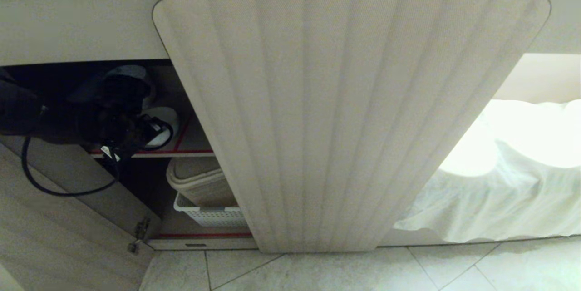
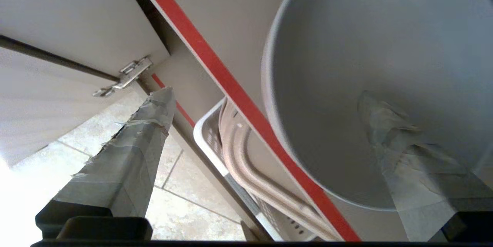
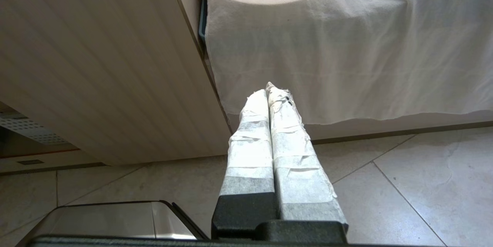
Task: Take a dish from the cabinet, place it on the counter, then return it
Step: Take the bowl from the cabinet
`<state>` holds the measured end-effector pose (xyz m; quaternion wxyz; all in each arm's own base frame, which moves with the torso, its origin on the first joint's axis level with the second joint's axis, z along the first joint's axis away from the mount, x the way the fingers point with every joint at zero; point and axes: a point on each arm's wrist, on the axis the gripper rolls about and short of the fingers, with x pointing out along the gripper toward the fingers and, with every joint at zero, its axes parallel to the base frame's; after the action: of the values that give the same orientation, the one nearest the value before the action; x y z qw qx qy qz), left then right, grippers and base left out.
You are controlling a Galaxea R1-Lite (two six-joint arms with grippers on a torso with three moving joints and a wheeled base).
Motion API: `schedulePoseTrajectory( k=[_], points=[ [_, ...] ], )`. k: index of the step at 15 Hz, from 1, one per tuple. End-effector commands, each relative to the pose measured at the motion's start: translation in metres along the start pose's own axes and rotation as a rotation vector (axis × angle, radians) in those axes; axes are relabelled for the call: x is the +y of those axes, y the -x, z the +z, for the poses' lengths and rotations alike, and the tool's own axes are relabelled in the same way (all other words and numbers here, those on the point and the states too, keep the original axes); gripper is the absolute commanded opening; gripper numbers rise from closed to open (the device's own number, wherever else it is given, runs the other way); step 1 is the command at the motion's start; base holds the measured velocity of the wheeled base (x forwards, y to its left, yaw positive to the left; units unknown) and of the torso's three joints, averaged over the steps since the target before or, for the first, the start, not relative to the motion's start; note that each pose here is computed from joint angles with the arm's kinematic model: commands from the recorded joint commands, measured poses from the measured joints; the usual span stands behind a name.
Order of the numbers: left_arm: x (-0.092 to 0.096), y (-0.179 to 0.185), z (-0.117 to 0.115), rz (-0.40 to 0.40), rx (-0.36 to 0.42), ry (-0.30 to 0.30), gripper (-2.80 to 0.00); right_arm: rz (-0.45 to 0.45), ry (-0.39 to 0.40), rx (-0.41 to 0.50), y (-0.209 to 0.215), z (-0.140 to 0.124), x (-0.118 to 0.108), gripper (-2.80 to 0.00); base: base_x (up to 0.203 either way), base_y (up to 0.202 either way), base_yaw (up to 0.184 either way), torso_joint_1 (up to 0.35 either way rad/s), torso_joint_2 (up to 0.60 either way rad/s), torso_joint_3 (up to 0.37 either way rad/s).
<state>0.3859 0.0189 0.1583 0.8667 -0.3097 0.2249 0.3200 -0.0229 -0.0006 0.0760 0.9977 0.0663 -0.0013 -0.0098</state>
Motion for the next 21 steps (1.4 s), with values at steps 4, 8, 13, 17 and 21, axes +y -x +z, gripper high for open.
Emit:
schedulePoseTrajectory(
  k=[4, 8, 13, 17, 21],
  points=[
    [0.002, -0.001, -0.002, 0.036, 0.027, 0.033, 0.00, 0.000, -0.001, 0.000, 0.000, 0.000, 0.000, -2.80, 0.000, 0.000, 0.000, 0.000, 0.00, 0.000],
    [0.004, 0.000, -0.003, 0.076, 0.060, 0.071, 0.00, 0.000, -0.001, 0.000, 0.000, 0.000, 0.000, -2.80, 0.000, 0.000, 0.000, 0.000, 0.00, 0.000],
    [0.000, 0.002, 0.001, 0.114, 0.089, 0.101, 0.00, 0.000, -0.001, 0.000, 0.000, 0.000, 0.000, -2.80, 0.000, 0.000, 0.000, 0.000, 0.00, 0.000],
    [-0.001, 0.006, 0.003, 0.140, 0.110, 0.088, 0.00, 0.000, -0.001, 0.000, 0.000, 0.000, 0.000, -2.80, 0.000, 0.000, 0.000, 0.000, 0.00, 0.000],
    [-0.003, 0.009, 0.005, 0.155, 0.124, 0.077, 0.00, 0.000, -0.001, 0.000, 0.000, 0.000, 0.000, -2.80, 0.000, 0.000, 0.000, 0.000, 0.00, 0.000]
  ],
)
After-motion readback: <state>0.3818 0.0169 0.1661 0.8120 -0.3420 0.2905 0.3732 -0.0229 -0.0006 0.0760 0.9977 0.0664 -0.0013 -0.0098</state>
